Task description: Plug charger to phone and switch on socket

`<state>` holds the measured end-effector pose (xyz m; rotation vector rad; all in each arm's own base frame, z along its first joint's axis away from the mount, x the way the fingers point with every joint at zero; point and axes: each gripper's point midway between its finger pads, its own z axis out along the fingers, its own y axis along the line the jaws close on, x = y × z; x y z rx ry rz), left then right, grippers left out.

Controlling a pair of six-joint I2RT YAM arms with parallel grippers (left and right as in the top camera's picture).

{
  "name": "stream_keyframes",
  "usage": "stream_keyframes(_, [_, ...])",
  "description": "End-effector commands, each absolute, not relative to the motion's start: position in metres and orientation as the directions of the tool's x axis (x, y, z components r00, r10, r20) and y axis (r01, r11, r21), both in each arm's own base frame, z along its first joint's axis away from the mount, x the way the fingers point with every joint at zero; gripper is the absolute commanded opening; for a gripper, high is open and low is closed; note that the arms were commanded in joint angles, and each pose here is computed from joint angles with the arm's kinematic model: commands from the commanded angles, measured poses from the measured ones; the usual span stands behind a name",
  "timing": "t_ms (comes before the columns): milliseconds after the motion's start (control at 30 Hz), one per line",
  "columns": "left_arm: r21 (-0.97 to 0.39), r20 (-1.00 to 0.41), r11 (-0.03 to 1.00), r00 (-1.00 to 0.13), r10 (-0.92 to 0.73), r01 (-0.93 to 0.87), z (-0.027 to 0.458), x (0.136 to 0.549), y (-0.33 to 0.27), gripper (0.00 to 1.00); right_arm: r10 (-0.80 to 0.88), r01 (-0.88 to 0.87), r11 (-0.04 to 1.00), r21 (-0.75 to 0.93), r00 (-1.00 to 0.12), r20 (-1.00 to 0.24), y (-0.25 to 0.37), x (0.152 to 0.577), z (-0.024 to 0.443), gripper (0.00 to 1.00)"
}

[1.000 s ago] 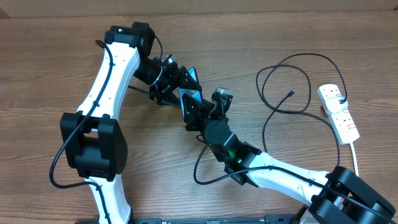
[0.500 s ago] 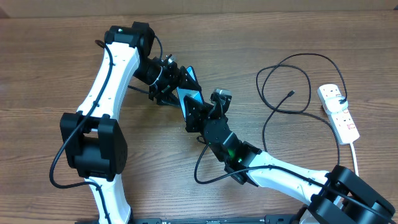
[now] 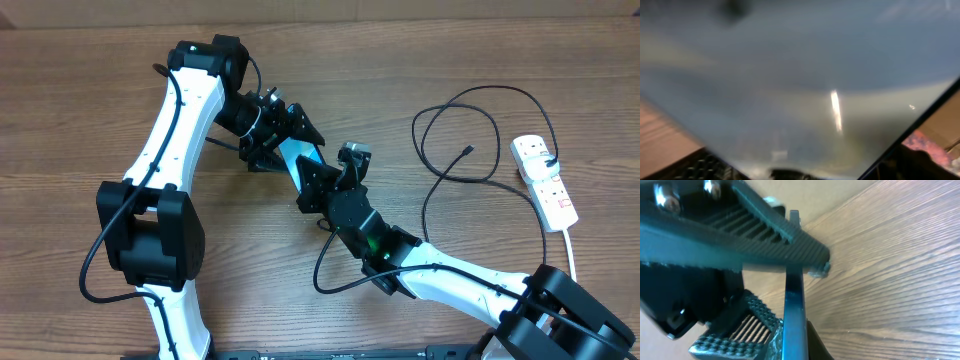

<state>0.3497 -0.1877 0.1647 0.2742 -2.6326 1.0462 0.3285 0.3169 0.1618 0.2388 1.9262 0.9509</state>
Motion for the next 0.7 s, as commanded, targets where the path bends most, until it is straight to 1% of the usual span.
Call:
stream_keyframes(0, [-0.674,0.302,0.693,-0.952,-0.055,-0.253,0.172,0.358,-0.193,1.00,0.506,-0.290,0.588,0.755,-0.597,-0.623,0.343,0.317,0.183,0.04])
stream_keyframes(167, [-0.733,0.234,0.640,-0.969,-0.081,-0.231,0.180,0.381,-0.181,0.99,0.514,-0.223,0.511,0.830,-0.696,-0.502,0.348,0.311,0.174,0.04])
stream_keyframes(267, [-0.778,0.161,0.601,-0.983,-0.093,-0.184,0.194,0.396,-0.165,0.99,0.516,-0.133,0.454,0.881,-0.767,-0.382,0.343,0.313,0.164,0.04])
stream_keyframes(433, [-0.864,0.047,0.496,-0.995,-0.086,-0.084,0.242,0.400,-0.134,1.00,0.477,0.115,0.288,0.951,-0.878,-0.039,0.326,0.315,0.156,0.04])
stream_keyframes(467, [-0.873,0.014,0.485,-0.996,-0.084,-0.053,0.253,0.399,-0.127,1.00,0.449,0.132,0.268,0.954,-0.894,-0.002,0.324,0.313,0.157,0.04])
stream_keyframes(567, [-0.866,-0.125,0.494,-0.990,-0.062,0.079,0.280,0.392,-0.103,1.00,0.349,0.206,0.202,0.958,-0.929,0.126,0.319,0.304,0.165,0.04])
stream_keyframes(667, [-0.829,-0.260,0.527,-0.963,-0.071,0.185,0.303,0.385,-0.079,1.00,0.269,0.317,0.158,0.935,-0.925,0.268,0.320,0.290,0.169,0.04])
